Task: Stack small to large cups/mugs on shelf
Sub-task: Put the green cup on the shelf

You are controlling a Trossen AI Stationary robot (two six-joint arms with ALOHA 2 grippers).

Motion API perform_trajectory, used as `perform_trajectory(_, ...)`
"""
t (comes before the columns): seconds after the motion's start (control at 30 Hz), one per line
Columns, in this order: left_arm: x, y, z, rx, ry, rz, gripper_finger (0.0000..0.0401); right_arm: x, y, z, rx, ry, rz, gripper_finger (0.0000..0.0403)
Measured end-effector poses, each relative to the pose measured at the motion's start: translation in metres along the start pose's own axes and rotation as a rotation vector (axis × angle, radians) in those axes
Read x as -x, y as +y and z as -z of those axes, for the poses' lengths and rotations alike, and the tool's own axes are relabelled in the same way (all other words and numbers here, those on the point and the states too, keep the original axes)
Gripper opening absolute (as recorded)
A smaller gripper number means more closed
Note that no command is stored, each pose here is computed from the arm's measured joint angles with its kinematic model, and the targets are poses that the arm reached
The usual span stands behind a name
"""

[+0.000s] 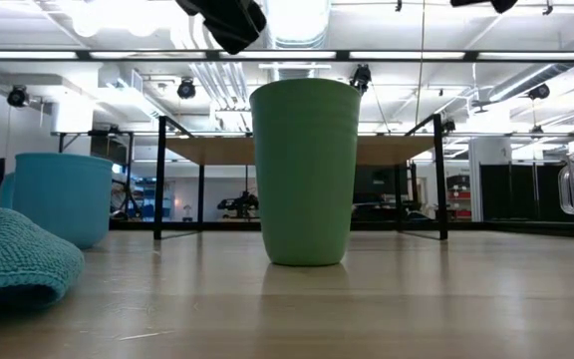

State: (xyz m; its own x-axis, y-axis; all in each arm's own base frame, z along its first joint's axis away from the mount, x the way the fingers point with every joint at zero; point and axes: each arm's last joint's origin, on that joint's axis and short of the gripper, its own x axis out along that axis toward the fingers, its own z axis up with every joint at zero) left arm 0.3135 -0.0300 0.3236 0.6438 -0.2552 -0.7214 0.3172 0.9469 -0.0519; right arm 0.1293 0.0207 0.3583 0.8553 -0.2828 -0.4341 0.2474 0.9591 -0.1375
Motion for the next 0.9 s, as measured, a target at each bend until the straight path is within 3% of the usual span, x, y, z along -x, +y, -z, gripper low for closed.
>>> perform_trajectory(0.27,-0.020,-0.012,0.000,-0.018,0.044,0.038,0.0059,-0.018,0.010,0.002,0.034,0.067,0.009,0.0089)
perform_trajectory(0.57,-0.010,-0.015,-0.017,0.052,-0.135,0.033,0.0059,-0.032,0.018,0.004,0.073,0.118,0.015,0.0089)
perform_trajectory(0.9,-0.021,-0.018,-0.017,0.118,-0.114,0.109,0.0059,-0.036,0.020,0.004,0.086,0.132,0.016,0.0089)
